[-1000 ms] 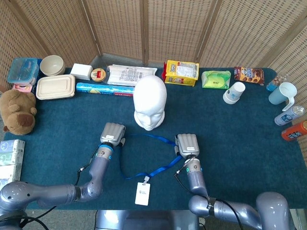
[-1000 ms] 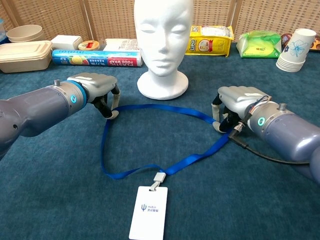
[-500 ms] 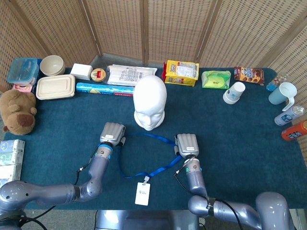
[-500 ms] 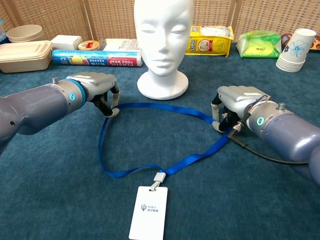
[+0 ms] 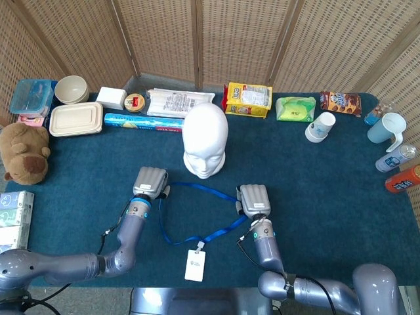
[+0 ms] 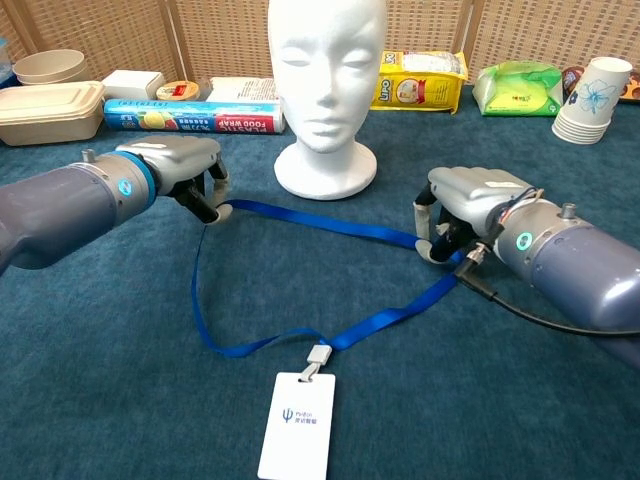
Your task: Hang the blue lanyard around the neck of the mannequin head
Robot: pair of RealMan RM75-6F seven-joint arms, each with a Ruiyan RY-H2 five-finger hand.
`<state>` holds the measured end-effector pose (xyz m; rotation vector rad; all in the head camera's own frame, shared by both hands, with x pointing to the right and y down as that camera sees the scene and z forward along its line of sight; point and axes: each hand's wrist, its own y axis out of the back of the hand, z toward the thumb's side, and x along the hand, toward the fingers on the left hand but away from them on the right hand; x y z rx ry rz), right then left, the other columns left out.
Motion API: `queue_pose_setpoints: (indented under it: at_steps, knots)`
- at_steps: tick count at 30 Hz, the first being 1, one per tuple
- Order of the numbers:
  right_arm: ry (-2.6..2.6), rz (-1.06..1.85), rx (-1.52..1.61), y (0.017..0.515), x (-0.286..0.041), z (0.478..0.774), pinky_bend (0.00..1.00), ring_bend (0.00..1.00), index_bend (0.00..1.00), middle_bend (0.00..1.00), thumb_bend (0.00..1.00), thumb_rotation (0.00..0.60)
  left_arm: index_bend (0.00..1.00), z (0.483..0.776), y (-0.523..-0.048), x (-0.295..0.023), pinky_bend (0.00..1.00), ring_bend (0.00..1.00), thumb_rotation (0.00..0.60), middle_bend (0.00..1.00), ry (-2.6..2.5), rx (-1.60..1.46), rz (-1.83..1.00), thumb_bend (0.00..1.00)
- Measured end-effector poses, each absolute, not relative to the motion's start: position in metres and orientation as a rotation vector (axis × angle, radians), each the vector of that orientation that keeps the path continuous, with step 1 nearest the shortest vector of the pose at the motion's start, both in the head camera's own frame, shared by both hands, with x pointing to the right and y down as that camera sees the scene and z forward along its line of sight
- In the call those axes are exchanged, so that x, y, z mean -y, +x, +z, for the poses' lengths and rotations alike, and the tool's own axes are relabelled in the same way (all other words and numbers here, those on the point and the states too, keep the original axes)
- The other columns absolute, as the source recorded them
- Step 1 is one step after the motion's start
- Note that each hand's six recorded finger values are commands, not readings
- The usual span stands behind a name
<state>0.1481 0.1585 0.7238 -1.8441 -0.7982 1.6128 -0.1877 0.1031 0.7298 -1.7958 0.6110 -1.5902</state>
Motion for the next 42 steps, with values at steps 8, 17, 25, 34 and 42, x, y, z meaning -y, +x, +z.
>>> queue_pose_setpoints:
  at_steps: [8,17,25,34,42]
  knots:
    - [-1.894,1.463,0.853,0.141,-0.155,0.682,1.00,1.00,0.62,0.93,0.51,0.556,0.65,0.697,-0.206,-0.095,1.00,1.00,0.518,1.00,-1.822,-0.745,-1.482,0.46]
    - [-1.902,1.257,0.955,0.146,-0.140,0.620,1.00,1.00,0.63,0.94,0.51,0.589,0.66,0.641,-0.221,-0.082,1.00,1.00,0.518,1.00,-1.832,-0.883,-1.306,0.47]
    - [-1.924,1.102,1.056,0.158,-0.124,0.568,1.00,1.00,0.63,0.94,0.51,0.593,0.66,0.591,-0.213,-0.074,1.00,1.00,0.522,1.00,-1.835,-0.953,-1.127,0.47]
    - [-1.958,0.963,1.154,0.164,-0.103,0.521,1.00,1.00,0.64,0.94,0.51,0.591,0.66,0.534,-0.204,-0.049,1.00,1.00,0.523,1.00,-1.776,-1.023,-0.973,0.47]
    - [-1.957,0.887,1.196,0.165,-0.091,0.495,1.00,1.00,0.64,0.94,0.51,0.591,0.66,0.504,-0.202,-0.036,1.00,1.00,0.524,1.00,-1.749,-1.069,-0.900,0.47]
